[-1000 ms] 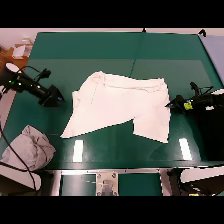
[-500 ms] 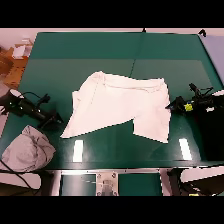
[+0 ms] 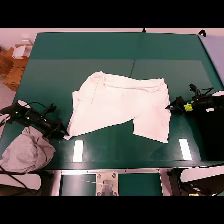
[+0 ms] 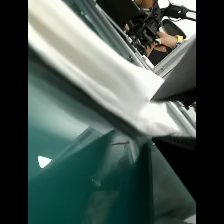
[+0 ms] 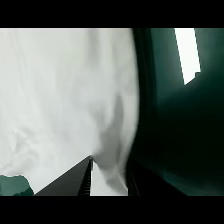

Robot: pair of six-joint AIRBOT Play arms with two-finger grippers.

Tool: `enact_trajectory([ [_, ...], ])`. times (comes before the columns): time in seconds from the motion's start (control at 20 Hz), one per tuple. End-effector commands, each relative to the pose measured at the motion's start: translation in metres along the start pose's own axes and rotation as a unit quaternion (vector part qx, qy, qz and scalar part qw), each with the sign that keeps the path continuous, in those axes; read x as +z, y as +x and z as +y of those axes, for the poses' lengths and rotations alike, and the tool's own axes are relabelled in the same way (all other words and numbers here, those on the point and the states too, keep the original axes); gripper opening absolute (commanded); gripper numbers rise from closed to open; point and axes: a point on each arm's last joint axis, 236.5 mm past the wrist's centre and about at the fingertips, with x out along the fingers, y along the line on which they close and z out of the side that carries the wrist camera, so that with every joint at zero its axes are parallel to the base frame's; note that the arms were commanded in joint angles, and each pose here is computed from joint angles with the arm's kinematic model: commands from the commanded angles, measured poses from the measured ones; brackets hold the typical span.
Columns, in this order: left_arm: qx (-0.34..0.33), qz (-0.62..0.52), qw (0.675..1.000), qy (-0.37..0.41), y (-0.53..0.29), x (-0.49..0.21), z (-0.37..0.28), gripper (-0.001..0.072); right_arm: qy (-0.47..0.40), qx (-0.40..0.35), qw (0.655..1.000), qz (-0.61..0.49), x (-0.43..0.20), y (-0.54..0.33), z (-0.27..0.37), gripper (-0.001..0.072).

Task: Fold the shirts.

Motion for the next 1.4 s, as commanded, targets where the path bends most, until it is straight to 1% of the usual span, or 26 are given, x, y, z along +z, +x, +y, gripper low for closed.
enact_trajectory([
  [0.0, 0.001, -0.033, 0.999, 0.016, 0.002, 0.015, 0.0, 0.0241, 0.0, 0.003, 1.0, -0.003, 0.001, 0.0, 0.002, 0.0285],
  [0.1, 0.001, -0.033, 0.999, 0.017, 0.002, 0.015, 0.0, 0.024, 0.0, 0.003, 1.0, -0.003, 0.001, 0.0, 0.002, 0.0283],
  [0.15, 0.001, -0.033, 0.999, 0.023, 0.002, 0.015, 0.0, 0.0221, 0.0, 0.003, 1.0, -0.003, 0.001, 0.0, 0.002, 0.0282],
  [0.2, 0.001, -0.033, 0.999, 0.032, 0.001, 0.015, 0.0, 0.0024, 0.0, 0.003, 1.0, -0.003, 0.001, 0.0, 0.002, 0.0248],
  [0.25, 0.001, -0.033, 0.999, 0.035, 0.002, 0.015, 0.0, 0.0023, 0.0, 0.003, 1.0, -0.003, 0.001, 0.0, 0.002, 0.0211],
  [0.3, 0.001, -0.033, 0.999, 0.035, 0.001, 0.015, -0.001, 0.0023, 0.0, 0.003, 1.0, -0.003, 0.002, 0.0, 0.002, 0.0208],
  [0.35, -0.001, -0.032, 0.999, 0.036, 0.001, 0.015, -0.002, 0.0023, 0.002, 0.007, 1.0, -0.005, 0.002, 0.0, 0.004, 0.0094],
  [0.4, -0.005, -0.032, 0.999, 0.039, -0.002, 0.016, -0.006, 0.0023, 0.005, 0.016, 1.0, -0.009, 0.004, 0.0, 0.008, 0.0023],
  [0.5, -0.019, -0.032, 0.998, 0.053, -0.015, 0.02, -0.021, 0.0022, 0.01, 0.059, 0.998, -0.025, 0.012, -0.004, 0.03, 0.0022],
  [0.6, -0.048, -0.051, 0.993, 0.09, -0.043, 0.026, -0.057, 0.0022, -0.015, 0.118, 0.992, -0.048, 0.02, -0.023, 0.068, 0.0022],
  [0.7, -0.054, -0.115, 0.979, 0.16, -0.091, 0.034, -0.104, 0.0022, -0.061, 0.155, 0.983, -0.078, 0.026, -0.06, 0.111, 0.0022],
  [0.75, -0.049, -0.16, 0.965, 0.202, -0.121, 0.034, -0.131, 0.0022, -0.093, 0.166, 0.976, -0.106, 0.029, -0.088, 0.137, 0.0022],
  [0.8, -0.047, -0.21, 0.943, 0.254, -0.153, 0.028, -0.165, 0.0022, -0.13, 0.181, 0.964, -0.146, 0.031, -0.121, 0.168, 0.0022],
  [0.85, -0.041, -0.266, 0.91, 0.315, -0.189, 0.014, -0.204, 0.0022, -0.167, 0.2, 0.947, -0.189, 0.03, -0.157, 0.203, 0.0021],
  [0.9, -0.032, -0.33, 0.869, 0.366, -0.227, -0.004, -0.244, 0.0023, -0.206, 0.222, 0.924, -0.235, 0.023, -0.197, 0.24, 0.0021],
  [0.95, -0.022, -0.394, 0.823, 0.409, -0.263, -0.027, -0.281, 0.0023, -0.25, 0.246, 0.891, -0.288, 0.009, -0.243, 0.282, 0.0021],
  [1.0, -0.006, -0.468, 0.763, 0.446, -0.303, -0.057, -0.319, 0.0023, -0.288, 0.264, 0.856, -0.338, -0.01, -0.287, 0.319, 0.0022],
  [1.05, 0.003, -0.537, 0.701, 0.469, -0.34, -0.091, -0.352, 0.0023, -0.327, 0.275, 0.814, -0.393, -0.036, -0.332, 0.354, 0.0022],
  [1.1, 0.007, -0.602, 0.631, 0.488, -0.374, -0.133, -0.383, 0.0023, -0.361, 0.27, 0.771, -0.451, -0.065, -0.374, 0.383, 0.0022],
  [1.15, 0.005, -0.651, 0.572, 0.5, -0.399, -0.176, -0.406, 0.0023, -0.385, 0.257, 0.73, -0.502, -0.093, -0.408, 0.404, 0.0022],
  [1.2, -0.002, -0.688, 0.519, 0.507, -0.416, -0.219, -0.424, 0.0023, -0.403, 0.244, 0.691, -0.548, -0.122, -0.437, 0.421, 0.0022],
  [1.25, -0.006, -0.712, 0.48, 0.512, -0.426, -0.254, -0.435, 0.0023, -0.416, 0.232, 0.652, -0.591, -0.153, -0.462, 0.434, 0.0022],
  [1.3, -0.004, -0.728, 0.45, 0.516, -0.43, -0.283, -0.441, 0.0023, -0.424, 0.221, 0.616, -0.626, -0.181, -0.481, 0.444, 0.0022],
  [1.35, 0.005, -0.739, 0.432, 0.516, -0.433, -0.302, -0.442, 0.0023, -0.428, 0.209, 0.588, -0.654, -0.204, -0.493, 0.45, 0.0022],
])
